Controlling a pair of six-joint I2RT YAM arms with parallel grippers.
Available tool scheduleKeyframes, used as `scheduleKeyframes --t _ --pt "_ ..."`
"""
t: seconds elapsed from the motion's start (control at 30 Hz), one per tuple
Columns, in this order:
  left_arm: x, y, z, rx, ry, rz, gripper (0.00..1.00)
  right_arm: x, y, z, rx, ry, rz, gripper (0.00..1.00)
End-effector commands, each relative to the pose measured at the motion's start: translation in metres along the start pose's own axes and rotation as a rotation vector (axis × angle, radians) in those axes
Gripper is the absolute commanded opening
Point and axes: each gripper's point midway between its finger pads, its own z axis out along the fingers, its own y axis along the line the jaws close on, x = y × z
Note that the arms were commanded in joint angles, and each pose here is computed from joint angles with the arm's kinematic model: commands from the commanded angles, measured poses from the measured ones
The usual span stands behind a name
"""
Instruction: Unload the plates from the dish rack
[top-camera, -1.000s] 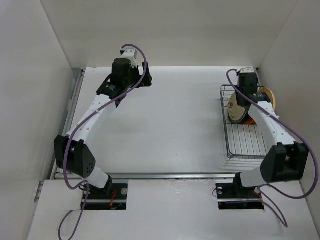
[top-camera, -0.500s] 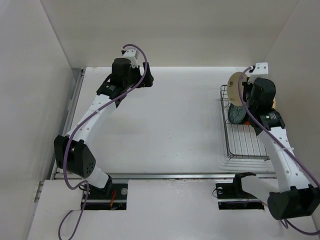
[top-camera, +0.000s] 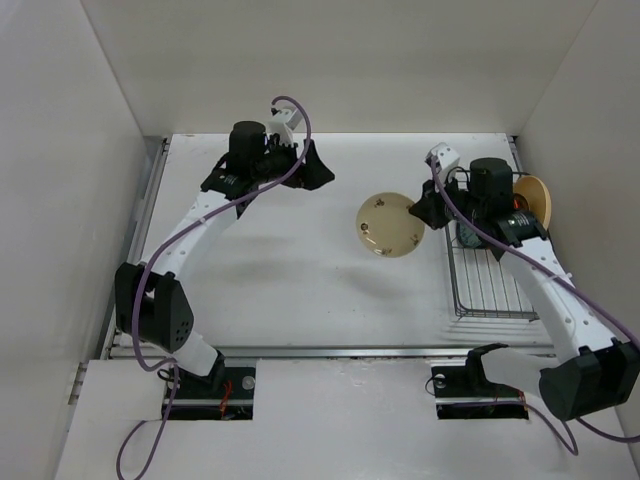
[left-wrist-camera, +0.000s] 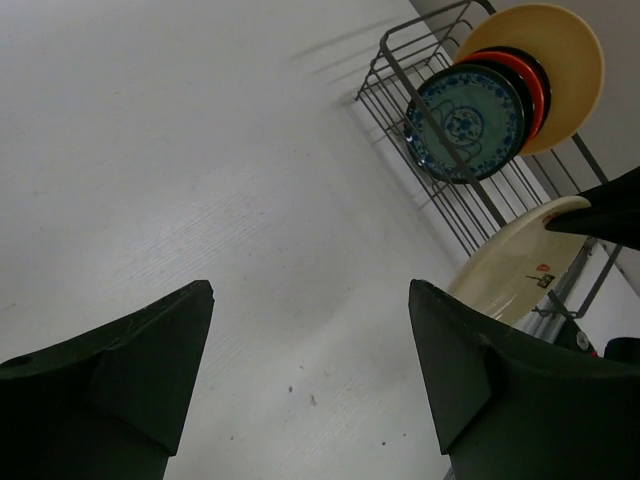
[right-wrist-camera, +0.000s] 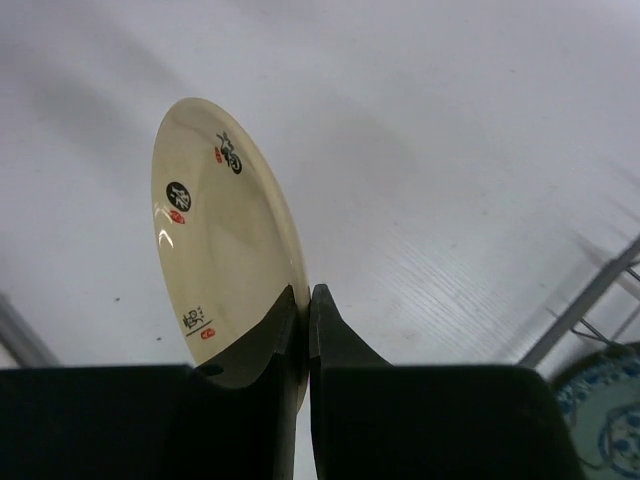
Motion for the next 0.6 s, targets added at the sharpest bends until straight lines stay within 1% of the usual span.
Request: scheduleKeyframes --t 0.0,0.17,0.3,0.37,0.43,0.5,0.53,0.57 --pt "-0.007 -0.022 0.0 0.133 -0.019 0.072 0.76 -0.038 0.035 -0.012 -0.178 -0.101 -0.074 0.0" --pt "0.009 -0.029 0.001 0.216 0.04 0.09 0.76 -0.033 0.049 -0.004 -0.256 -0.078 -0.075 0.0" --pt "0.016 -0.036 0.0 0.281 0.068 0.119 0.73 -0.035 0.048 0.015 -0.299 -0.048 -0.058 0.0" --pt "0.018 -0.041 -0.001 0.31 0.074 0.128 0.73 -0.037 0.046 0.021 -0.299 -0.048 -0.058 0.0" --pt "0.019 -0.042 -0.004 0.31 0.074 0.128 0.73 -0.041 0.041 0.028 -0.286 -0.051 -0.062 0.0" --pt "0.015 -0.037 -0.004 0.272 0.057 0.134 0.73 -0.044 0.032 0.036 -0.247 -0.05 -0.048 0.0" --pt "0.011 -0.036 -0.005 0.25 0.042 0.14 0.73 -0.033 0.026 0.048 -0.238 -0.012 -0.02 0.0" --pt "0.009 -0.032 -0.004 0.228 0.036 0.14 0.73 -0.037 0.022 0.054 -0.228 -0.012 -0.02 0.0"
